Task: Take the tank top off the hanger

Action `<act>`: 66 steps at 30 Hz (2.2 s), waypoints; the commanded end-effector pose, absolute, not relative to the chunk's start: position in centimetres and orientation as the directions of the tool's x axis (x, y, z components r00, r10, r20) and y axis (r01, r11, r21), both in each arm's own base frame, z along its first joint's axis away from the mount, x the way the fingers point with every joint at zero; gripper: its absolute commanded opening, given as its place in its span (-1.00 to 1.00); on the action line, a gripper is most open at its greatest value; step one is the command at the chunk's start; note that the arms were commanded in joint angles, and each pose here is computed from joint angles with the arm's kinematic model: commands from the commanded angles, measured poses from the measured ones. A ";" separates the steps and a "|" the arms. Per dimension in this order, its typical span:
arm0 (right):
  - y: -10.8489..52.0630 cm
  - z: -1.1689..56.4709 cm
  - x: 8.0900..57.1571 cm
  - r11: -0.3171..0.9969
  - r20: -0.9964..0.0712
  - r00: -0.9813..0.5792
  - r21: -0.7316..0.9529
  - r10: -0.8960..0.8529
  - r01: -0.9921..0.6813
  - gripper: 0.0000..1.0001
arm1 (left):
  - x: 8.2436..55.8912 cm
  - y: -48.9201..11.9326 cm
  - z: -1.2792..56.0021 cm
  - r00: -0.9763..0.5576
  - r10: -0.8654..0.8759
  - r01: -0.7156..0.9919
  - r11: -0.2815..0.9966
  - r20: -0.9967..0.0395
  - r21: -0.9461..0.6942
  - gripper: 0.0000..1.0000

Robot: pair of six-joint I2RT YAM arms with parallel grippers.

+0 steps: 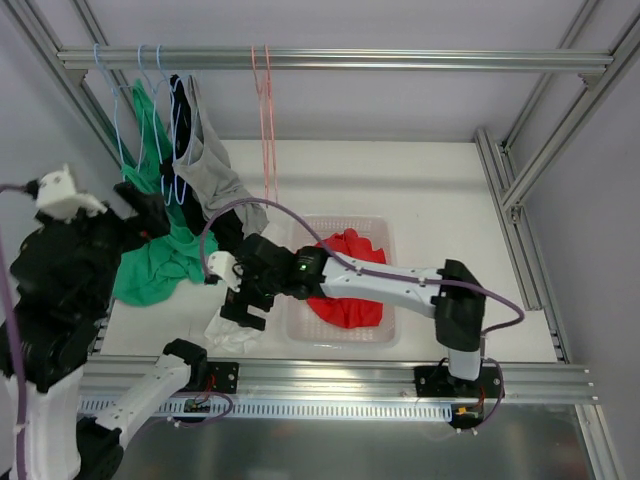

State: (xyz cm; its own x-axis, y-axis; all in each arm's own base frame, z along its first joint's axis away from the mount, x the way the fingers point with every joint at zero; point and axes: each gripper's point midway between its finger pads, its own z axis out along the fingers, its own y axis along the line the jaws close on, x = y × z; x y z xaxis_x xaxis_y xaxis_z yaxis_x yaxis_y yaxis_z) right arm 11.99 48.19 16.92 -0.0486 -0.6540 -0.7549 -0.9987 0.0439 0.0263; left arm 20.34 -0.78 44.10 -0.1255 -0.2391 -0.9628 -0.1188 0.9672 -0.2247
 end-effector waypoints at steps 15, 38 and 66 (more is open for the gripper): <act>50.4 1.8 13.7 0.032 -0.470 0.017 -0.096 -0.883 -0.995 0.74 | 11.3 3.6 44.3 0.089 -0.239 -0.109 0.962 -0.967 -0.248 0.97; 37.4 44.0 11.7 0.329 -0.981 0.029 -0.092 -0.192 -0.940 -0.99 | 12.0 2.7 42.7 0.044 -0.219 -0.080 0.972 -0.975 -0.222 0.97; 28.8 16.9 25.2 0.761 -0.792 -0.524 0.119 -0.314 -0.637 -0.99 | 14.3 -0.6 43.6 -0.033 -0.195 0.048 0.979 -0.980 -0.196 0.97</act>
